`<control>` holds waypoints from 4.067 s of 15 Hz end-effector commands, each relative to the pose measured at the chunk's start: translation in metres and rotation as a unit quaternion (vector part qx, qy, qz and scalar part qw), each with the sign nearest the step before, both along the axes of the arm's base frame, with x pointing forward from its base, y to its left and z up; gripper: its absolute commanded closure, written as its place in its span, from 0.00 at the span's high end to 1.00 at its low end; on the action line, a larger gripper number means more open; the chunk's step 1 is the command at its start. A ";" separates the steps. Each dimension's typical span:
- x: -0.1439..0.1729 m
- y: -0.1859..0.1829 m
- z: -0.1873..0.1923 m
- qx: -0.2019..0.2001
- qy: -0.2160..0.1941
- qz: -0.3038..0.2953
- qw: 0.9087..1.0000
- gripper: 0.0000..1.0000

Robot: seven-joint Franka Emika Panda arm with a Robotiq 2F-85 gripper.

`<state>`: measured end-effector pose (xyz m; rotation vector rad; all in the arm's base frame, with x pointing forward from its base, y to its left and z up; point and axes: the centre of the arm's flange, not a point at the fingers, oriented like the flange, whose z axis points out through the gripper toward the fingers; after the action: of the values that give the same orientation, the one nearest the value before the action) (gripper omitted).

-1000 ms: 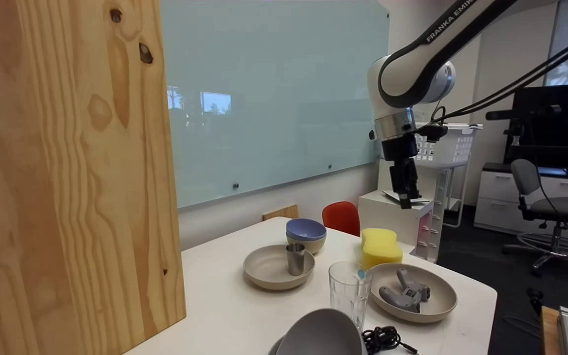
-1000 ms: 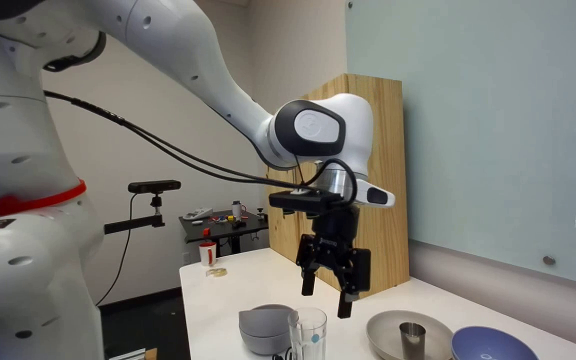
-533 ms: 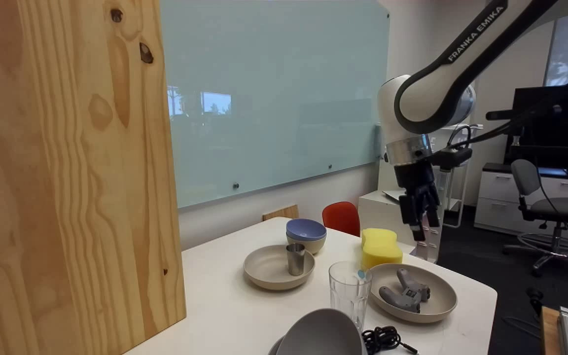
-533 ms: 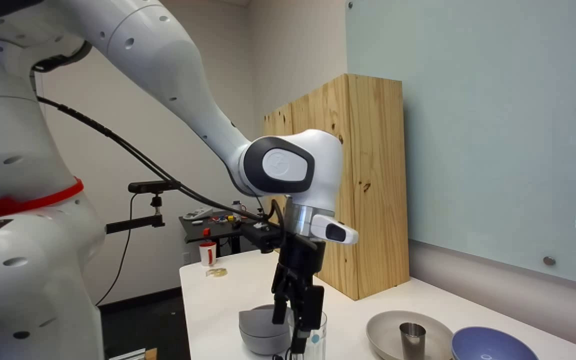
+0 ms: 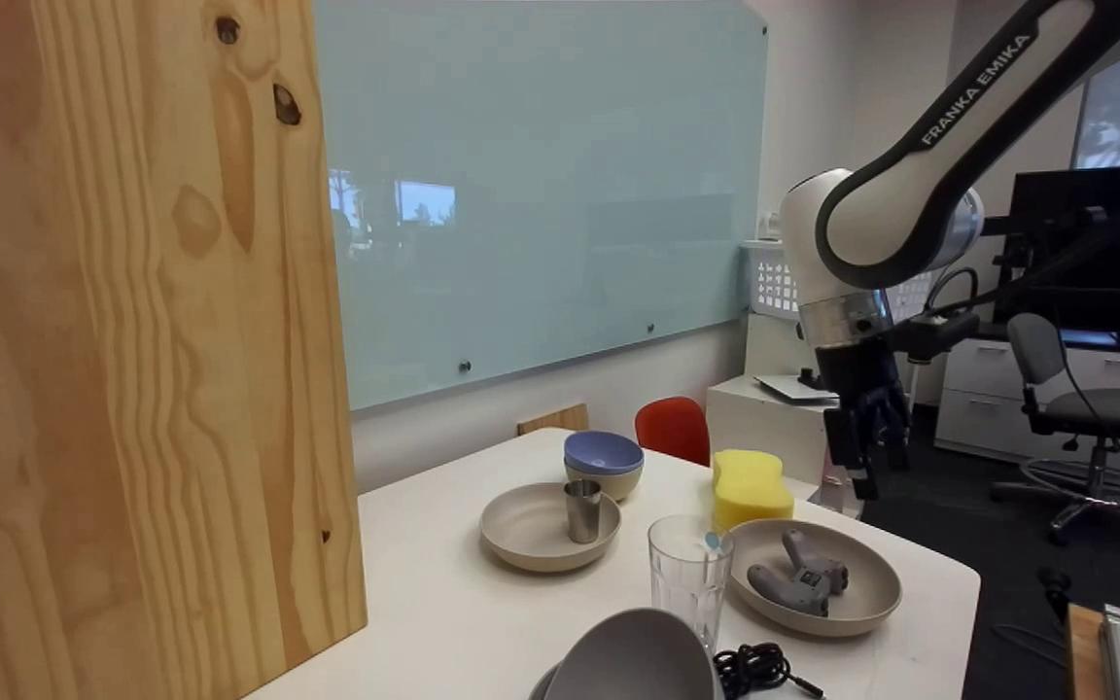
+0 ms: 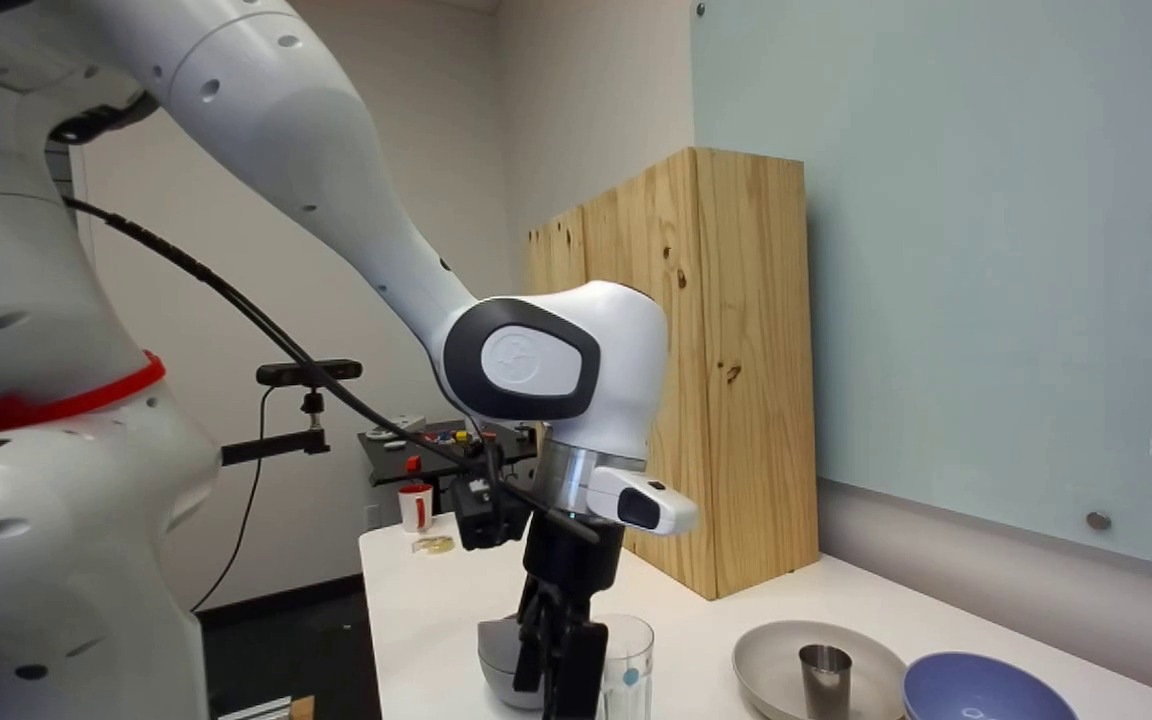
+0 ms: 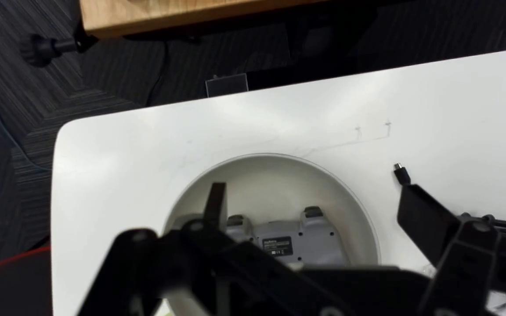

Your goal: Put the gaming console directly onto the table

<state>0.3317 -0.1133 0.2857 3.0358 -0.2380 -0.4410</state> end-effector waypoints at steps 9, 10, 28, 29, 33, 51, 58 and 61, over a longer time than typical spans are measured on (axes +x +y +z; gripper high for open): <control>0.017 -0.043 -0.021 -0.023 -0.077 -0.117 0.990 1.00; 0.018 -0.051 -0.024 -0.031 -0.091 -0.143 0.985 1.00; 0.102 -0.066 -0.102 -0.108 -0.153 -0.406 0.894 1.00; 0.108 -0.060 -0.102 -0.107 -0.154 -0.413 0.891 1.00; 0.109 -0.045 -0.100 -0.103 -0.129 -0.466 0.869 1.00; 0.046 -0.032 -0.145 -0.068 -0.040 -0.535 0.841 1.00; 0.030 -0.045 -0.151 -0.048 -0.048 -0.516 0.854 1.00; 0.029 -0.045 -0.156 -0.044 -0.054 -0.503 0.861 1.00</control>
<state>0.3688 -0.1586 0.1482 2.5267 -1.8391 -0.2643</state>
